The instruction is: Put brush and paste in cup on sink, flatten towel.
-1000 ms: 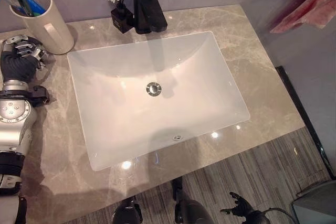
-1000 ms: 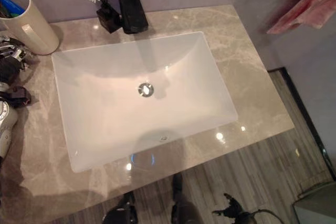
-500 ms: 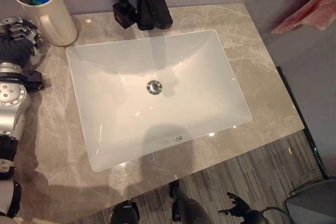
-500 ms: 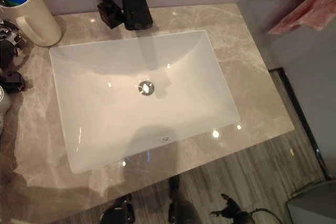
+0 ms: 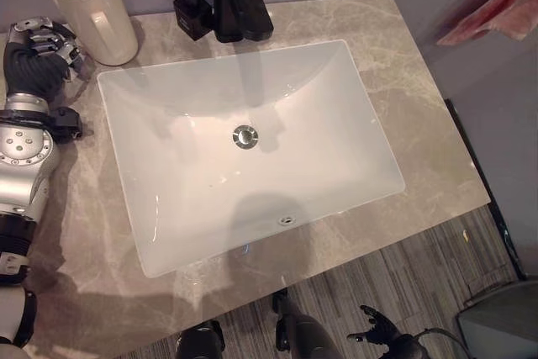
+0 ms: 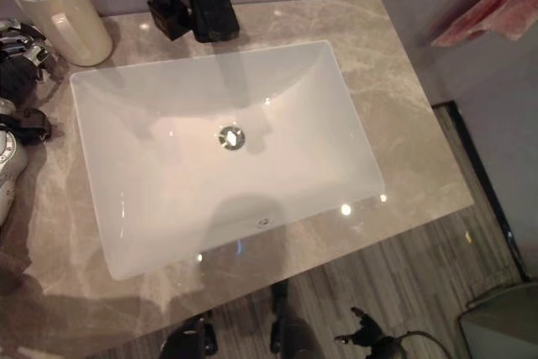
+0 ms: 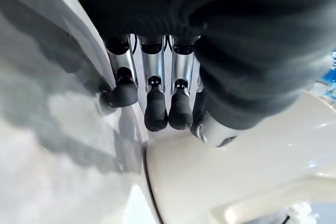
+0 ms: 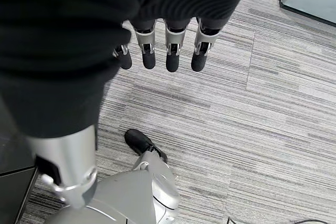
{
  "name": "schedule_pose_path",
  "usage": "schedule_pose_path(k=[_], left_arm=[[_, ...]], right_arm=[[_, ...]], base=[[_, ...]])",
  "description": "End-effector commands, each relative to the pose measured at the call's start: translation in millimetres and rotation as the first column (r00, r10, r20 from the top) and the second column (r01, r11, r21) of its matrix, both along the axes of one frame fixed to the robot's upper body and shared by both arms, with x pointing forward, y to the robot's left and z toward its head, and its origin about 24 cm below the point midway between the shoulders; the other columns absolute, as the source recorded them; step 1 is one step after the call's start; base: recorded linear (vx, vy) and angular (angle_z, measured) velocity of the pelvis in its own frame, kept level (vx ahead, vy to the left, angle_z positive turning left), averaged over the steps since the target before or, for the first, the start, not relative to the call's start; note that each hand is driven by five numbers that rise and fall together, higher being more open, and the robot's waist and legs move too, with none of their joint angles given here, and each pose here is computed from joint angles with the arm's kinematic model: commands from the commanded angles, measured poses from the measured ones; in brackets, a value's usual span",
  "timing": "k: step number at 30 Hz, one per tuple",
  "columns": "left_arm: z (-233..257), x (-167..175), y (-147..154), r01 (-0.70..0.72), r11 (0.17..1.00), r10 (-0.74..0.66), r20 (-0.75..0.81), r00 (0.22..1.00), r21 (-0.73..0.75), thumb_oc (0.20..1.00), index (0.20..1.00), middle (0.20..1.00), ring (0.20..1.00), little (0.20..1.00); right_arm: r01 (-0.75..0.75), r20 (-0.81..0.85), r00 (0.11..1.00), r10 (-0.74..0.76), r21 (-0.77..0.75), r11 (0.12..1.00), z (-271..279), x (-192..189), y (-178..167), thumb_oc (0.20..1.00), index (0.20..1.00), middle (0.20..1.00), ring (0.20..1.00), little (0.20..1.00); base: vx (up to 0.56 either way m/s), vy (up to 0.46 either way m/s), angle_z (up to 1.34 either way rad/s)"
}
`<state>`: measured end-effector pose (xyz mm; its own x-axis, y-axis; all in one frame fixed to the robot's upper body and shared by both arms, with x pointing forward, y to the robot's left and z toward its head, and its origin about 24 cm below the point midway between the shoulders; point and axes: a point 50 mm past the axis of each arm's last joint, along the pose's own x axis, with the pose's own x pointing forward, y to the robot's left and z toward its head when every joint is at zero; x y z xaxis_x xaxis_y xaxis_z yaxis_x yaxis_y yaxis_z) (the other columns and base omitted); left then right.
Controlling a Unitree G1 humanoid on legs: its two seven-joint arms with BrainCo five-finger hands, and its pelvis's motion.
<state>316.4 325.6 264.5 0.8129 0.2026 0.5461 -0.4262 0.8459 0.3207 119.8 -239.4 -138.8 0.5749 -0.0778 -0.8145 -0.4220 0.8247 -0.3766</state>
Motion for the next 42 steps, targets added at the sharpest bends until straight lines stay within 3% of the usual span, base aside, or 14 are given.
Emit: schedule_pose_path(k=[1, 20, 31, 39, 42], left_arm=[[8, 2, -7, 0.022, 1.0, -0.021, 0.06, 0.998, -0.012, 0.2, 0.2, 0.2, 0.2, 0.2], [-4, 3, -19, 0.073, 0.997, -0.073, 0.046, 0.996, -0.012, 0.2, 0.2, 0.2, 0.2, 0.2], [-23, 4, -8, -0.049, 0.998, 0.05, 0.013, 0.999, -0.038, 0.2, 0.2, 0.2, 0.2, 0.2], [-49, -18, -1, -0.116, 0.993, 0.116, -0.005, 0.993, -0.017, 0.2, 0.2, 0.2, 0.2, 0.2], [-60, -42, 2, -0.126, 0.992, 0.126, 0.007, 0.992, -0.005, 0.2, 0.2, 0.2, 0.2, 0.2]], right_arm=[[0.023, 0.036, 0.999, -0.022, -0.04, 0.999, 8, 11, -16, 1.0, 1.0, 1.0, 1.0, 1.0], [0.041, 0.013, 0.999, -0.04, -0.048, 0.998, 5, 4, -19, 1.0, 1.0, 1.0, 1.0, 1.0], [0.064, -0.025, 0.998, -0.065, -0.058, 0.996, 1, -9, -21, 1.0, 1.0, 1.0, 1.0, 1.0], [0.083, -0.053, 0.995, -0.087, -0.08, 0.993, -1, -16, -27, 1.0, 1.0, 1.0, 1.0, 1.0], [0.096, -0.059, 0.993, -0.101, -0.079, 0.992, -2, -17, -28, 1.0, 1.0, 1.0, 1.0, 1.0]], base=[[0.0, 0.0, 0.0], [-0.01, -0.011, -0.01], [-0.01, -0.005, -0.02], [0.0, -0.026, 0.13], [-0.01, -0.052, 0.14]])
